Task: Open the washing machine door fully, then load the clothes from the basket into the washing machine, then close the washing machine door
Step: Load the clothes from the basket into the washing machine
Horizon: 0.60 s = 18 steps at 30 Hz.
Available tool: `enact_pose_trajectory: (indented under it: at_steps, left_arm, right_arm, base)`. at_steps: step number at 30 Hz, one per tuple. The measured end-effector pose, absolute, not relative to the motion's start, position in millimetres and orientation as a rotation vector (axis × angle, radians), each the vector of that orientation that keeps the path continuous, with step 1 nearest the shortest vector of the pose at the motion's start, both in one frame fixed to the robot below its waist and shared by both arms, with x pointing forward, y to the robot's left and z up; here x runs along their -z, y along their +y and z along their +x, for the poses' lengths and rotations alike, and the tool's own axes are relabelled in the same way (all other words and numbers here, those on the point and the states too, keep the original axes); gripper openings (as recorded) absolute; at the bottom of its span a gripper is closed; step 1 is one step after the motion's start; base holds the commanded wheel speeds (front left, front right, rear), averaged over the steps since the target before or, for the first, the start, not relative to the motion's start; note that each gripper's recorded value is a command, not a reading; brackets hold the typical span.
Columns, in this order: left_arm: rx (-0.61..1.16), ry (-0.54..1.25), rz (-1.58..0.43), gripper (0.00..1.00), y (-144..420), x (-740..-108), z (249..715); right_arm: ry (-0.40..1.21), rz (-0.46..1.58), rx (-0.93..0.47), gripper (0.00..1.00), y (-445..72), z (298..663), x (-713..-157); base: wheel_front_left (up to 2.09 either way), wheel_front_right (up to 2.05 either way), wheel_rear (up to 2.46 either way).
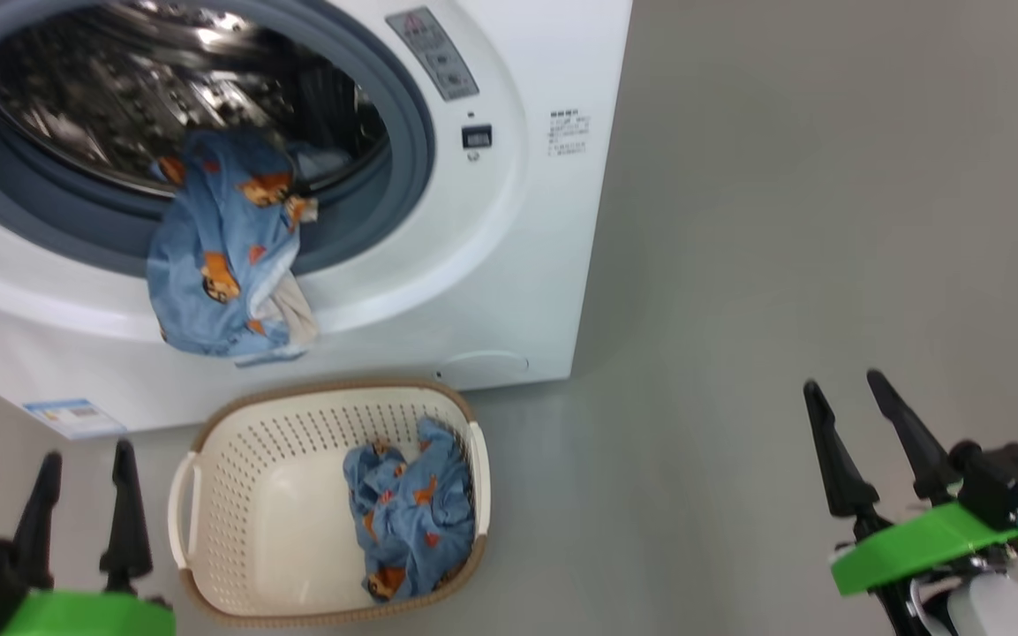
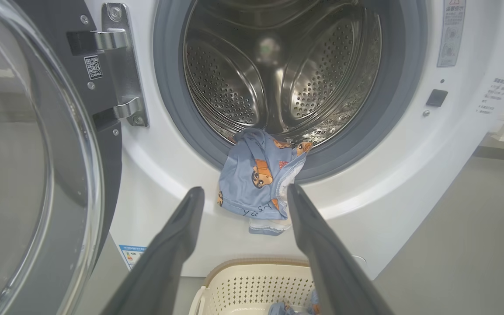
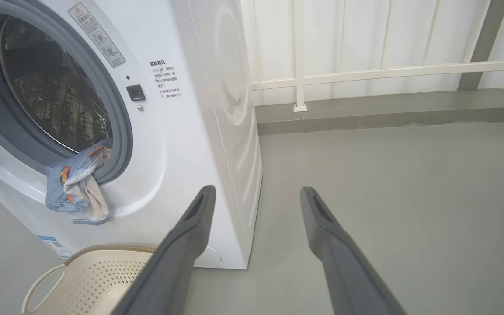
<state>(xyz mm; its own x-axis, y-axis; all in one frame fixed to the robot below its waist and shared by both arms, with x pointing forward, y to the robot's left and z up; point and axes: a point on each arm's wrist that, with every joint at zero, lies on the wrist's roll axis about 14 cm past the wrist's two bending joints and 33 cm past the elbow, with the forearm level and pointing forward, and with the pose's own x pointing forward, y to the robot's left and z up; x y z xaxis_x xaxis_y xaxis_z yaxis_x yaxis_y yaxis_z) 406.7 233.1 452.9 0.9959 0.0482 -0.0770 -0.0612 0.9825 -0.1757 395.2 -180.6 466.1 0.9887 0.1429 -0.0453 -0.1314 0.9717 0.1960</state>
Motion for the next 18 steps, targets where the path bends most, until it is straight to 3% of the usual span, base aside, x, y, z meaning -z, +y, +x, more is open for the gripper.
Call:
enact_pose_trajectory:
  at_steps: [18]
  left_arm:
    - [-0.015, 0.199, -0.201, 1.0, 226.1, -393.9, 524.2]
  right_arm:
    - [0.092, 0.215, -0.16, 1.0, -161.7, 467.6, -432.2]
  base:
    - [0.0, 0.0, 0.0]
